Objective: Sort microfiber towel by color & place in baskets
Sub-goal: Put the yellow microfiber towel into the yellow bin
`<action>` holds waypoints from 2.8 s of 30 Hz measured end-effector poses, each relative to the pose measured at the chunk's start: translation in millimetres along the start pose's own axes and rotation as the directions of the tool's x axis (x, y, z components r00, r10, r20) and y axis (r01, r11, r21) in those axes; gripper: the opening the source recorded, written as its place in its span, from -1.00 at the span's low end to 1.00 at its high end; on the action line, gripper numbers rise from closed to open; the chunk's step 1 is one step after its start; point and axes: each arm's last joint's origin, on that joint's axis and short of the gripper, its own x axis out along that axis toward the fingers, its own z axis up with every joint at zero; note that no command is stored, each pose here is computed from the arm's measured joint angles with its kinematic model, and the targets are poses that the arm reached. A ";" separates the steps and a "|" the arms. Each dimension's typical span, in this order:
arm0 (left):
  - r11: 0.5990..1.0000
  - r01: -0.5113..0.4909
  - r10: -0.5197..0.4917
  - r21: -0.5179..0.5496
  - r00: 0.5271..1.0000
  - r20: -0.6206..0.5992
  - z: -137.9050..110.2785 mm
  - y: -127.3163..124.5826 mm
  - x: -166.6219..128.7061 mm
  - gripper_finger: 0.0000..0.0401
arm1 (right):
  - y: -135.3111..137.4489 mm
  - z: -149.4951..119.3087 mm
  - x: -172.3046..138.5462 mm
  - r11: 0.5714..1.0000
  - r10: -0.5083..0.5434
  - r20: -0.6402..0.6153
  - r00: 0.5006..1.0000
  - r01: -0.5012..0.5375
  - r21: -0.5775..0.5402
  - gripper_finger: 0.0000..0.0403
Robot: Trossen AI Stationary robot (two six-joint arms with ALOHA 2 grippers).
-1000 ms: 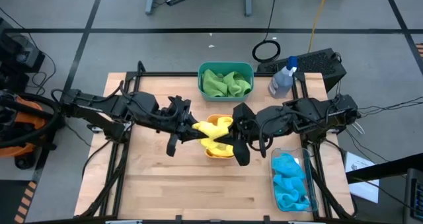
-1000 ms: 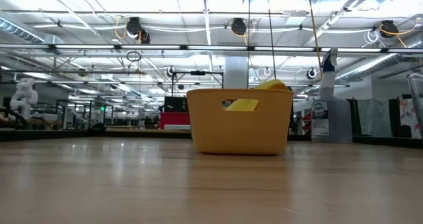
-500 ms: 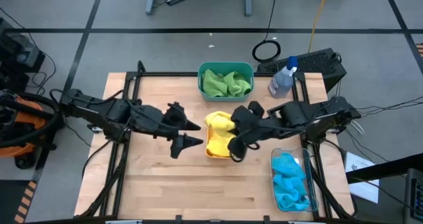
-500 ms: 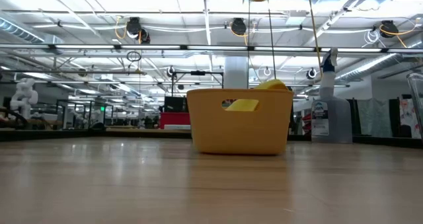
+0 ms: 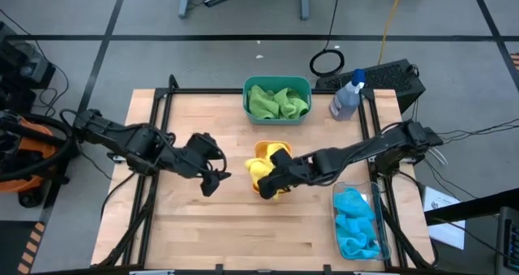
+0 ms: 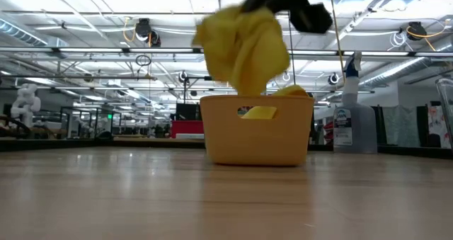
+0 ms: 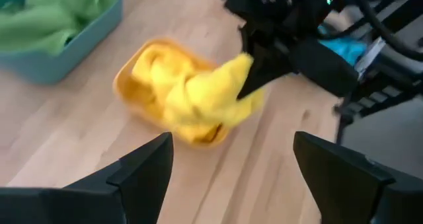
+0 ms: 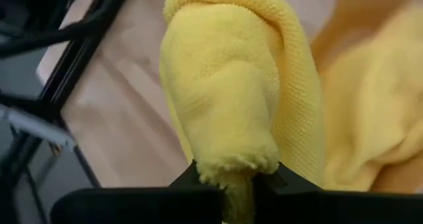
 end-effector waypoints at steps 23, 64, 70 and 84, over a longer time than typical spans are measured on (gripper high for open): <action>0.999 0.005 0.004 0.050 0.984 -0.177 -37.6 -14.1 -15.8 0.58 | -75.1 -4.3 60.8 0.914 -0.049 0.067 0.996 0.018 0.405 -0.93; 0.997 -0.077 0.077 -0.013 0.995 0.062 -65.0 -34.1 -29.9 0.58 | -61.2 46.9 2.9 0.925 0.254 0.230 0.939 -0.305 0.225 -0.63; 0.996 -0.089 0.090 -0.020 0.994 0.069 -62.2 -32.3 -28.0 0.58 | -68.8 36.4 39.6 0.946 0.202 0.094 0.975 -0.219 0.238 -0.95; 0.996 -0.091 0.093 -0.027 0.993 0.075 -61.9 -32.3 -28.1 0.58 | -102.8 19.7 51.9 0.975 -0.149 -0.060 0.987 0.157 0.160 -0.99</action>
